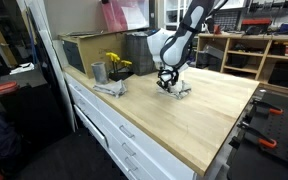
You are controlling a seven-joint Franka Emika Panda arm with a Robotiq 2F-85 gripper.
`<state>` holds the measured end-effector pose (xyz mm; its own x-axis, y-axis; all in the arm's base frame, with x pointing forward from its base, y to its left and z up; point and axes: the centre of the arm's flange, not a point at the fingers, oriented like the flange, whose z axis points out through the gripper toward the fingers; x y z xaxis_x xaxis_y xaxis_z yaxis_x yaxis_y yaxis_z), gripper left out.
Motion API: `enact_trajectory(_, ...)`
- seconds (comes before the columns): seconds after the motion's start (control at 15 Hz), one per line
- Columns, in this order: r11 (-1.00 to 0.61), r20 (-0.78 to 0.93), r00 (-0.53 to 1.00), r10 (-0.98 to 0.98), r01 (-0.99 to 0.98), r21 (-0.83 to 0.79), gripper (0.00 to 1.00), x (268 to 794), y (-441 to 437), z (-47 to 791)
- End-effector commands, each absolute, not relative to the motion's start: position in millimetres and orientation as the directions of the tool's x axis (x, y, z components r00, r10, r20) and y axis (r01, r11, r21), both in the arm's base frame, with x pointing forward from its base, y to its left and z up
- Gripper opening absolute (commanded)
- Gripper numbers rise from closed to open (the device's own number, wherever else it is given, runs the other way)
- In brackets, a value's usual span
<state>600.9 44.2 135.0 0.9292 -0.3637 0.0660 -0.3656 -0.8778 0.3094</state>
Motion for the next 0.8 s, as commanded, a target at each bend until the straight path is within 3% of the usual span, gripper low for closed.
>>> enact_trajectory(0.0, -0.874, 0.11, 0.917, -0.383, -0.398, 0.278, 0.68, 586.5, 22.2, 154.2)
enact_trajectory(0.27, -0.866, 0.155, 0.896, -0.416, -0.442, 0.233, 0.98, 586.1, 8.9, 186.4)
enact_trajectory(0.73, -0.825, 0.161, 0.822, -0.546, -0.561, 0.065, 1.0, 593.9, -14.0, 253.4)
